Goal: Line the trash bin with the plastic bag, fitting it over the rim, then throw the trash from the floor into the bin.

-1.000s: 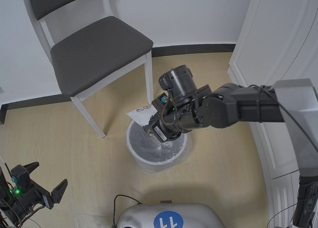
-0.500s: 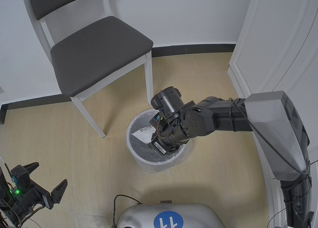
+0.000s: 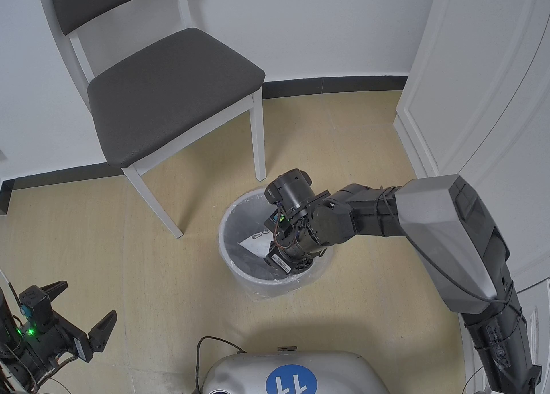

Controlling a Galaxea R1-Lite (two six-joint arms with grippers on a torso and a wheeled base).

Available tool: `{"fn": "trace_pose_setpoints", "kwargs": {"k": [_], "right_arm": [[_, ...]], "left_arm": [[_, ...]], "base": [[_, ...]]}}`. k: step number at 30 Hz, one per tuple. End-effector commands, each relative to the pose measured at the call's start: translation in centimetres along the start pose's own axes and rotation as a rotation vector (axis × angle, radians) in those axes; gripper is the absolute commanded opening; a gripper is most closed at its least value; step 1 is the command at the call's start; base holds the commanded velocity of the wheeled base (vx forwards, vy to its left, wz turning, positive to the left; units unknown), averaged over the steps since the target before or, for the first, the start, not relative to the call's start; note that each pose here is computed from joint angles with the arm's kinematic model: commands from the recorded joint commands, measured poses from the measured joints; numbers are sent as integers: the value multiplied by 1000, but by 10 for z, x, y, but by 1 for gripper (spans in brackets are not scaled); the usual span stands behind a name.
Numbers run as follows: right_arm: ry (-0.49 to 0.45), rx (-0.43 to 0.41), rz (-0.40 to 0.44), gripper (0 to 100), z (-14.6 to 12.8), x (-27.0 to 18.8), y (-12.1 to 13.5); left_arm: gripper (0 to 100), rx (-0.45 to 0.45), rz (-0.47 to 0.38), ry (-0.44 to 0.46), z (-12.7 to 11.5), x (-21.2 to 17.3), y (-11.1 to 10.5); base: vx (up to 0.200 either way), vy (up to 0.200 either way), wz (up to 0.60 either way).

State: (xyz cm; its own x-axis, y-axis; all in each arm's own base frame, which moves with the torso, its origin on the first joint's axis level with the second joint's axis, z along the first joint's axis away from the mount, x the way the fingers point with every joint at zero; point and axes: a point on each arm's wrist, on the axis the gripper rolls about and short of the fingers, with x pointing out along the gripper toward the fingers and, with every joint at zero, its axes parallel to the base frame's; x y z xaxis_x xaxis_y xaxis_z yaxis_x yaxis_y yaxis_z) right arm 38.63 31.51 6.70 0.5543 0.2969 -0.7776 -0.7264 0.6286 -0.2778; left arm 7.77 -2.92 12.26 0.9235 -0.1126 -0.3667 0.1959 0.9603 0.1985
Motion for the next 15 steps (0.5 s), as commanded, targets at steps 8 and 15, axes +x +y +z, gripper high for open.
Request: {"fn": "trace_pose_setpoints", "kwargs": {"k": [8,15], "right_arm": [[43,7,10,0,-20,36,-2],[123,-21,32,0,-23,18,-8]], "left_arm": [[100,2,-1,8,-1,1,0],[100,3,-1,11,-1,1,0]], "base": [[0,0,0],[0,0,0]]}}
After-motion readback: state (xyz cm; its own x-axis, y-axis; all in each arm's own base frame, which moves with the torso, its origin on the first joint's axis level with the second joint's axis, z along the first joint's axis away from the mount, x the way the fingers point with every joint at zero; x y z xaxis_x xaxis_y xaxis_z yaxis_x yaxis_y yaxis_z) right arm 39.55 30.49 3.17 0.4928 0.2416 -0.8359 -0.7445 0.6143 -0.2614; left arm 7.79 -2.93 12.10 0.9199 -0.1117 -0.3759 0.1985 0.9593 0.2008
